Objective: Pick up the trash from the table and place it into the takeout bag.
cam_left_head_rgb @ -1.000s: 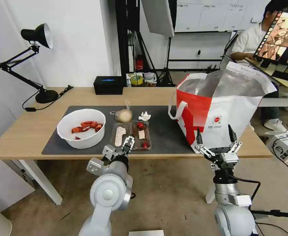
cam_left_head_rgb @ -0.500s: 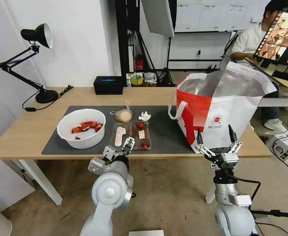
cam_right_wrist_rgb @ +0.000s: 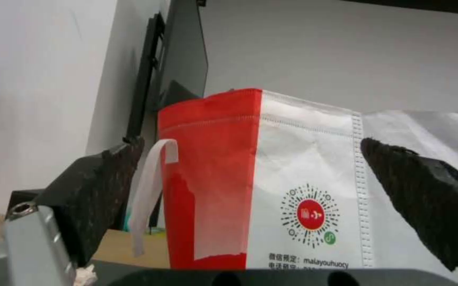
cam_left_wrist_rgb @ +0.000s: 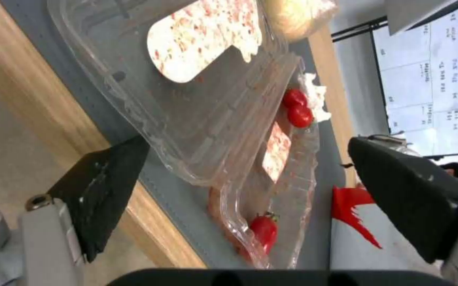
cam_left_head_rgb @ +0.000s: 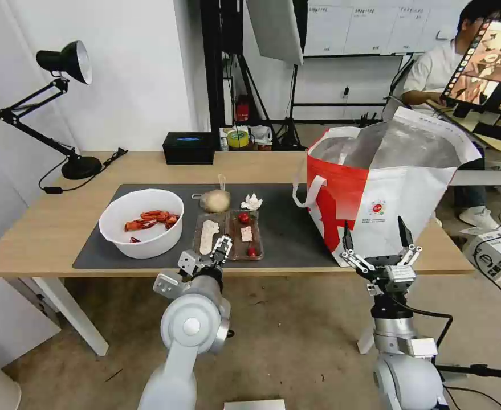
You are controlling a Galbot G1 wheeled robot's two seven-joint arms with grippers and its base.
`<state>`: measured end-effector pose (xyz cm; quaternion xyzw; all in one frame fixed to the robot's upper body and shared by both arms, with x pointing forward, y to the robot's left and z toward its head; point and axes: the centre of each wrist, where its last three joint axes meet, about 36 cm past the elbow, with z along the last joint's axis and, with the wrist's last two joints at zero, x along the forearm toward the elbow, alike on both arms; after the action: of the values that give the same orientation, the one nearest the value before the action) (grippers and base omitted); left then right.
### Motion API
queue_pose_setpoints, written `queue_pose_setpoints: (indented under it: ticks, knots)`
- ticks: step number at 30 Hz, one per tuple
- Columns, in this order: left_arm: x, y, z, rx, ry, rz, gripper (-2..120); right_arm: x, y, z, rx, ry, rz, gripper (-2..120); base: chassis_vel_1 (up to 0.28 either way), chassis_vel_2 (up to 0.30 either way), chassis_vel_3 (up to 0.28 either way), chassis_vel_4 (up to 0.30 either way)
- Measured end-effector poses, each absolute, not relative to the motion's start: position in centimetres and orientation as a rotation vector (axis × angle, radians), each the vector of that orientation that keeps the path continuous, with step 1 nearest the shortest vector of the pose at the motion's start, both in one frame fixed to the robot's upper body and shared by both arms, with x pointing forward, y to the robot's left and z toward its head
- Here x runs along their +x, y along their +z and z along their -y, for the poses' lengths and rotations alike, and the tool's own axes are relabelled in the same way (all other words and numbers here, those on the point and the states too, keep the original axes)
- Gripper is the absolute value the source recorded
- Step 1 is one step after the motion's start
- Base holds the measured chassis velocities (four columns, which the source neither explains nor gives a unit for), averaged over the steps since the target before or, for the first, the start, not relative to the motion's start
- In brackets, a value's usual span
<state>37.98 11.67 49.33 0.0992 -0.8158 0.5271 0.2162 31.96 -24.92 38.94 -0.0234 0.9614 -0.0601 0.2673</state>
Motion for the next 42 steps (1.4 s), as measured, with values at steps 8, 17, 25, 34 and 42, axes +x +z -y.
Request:
queue_pose_setpoints:
  ticks: [8, 17, 25, 34, 42]
  knots:
    - [38.0, 49.2, -11.7, 0.285, 1.45, 2.275, 100, 32.0, 38.7, 24.8, -0.063, -0.156, -2.597, 100, 0.0, 0.0, 0.0, 0.0]
    - [38.0, 49.2, -11.8, 0.277, 1.482, 2.321, 100, 32.1, 38.8, 24.8, -0.067, -0.157, -2.595, 100, 0.0, 0.0, 0.0, 0.0]
    - [37.9, 49.4, -11.6, 0.228, 1.57, 2.361, 100, 32.0, 38.8, 24.8, -0.072, -0.159, -2.592, 100, 0.0, 0.0, 0.0, 0.0]
    - [37.2, 49.9, -11.6, 0.151, 1.643, 2.393, 100, 31.9, 39.0, 24.7, -0.074, -0.158, -2.589, 100, 0.0, 0.0, 0.0, 0.0]
    - [36.1, 49.7, -10.7, 0.091, 1.651, 2.367, 100, 31.9, 39.0, 24.6, -0.071, -0.153, -2.589, 100, 0.0, 0.0, 0.0, 0.0]
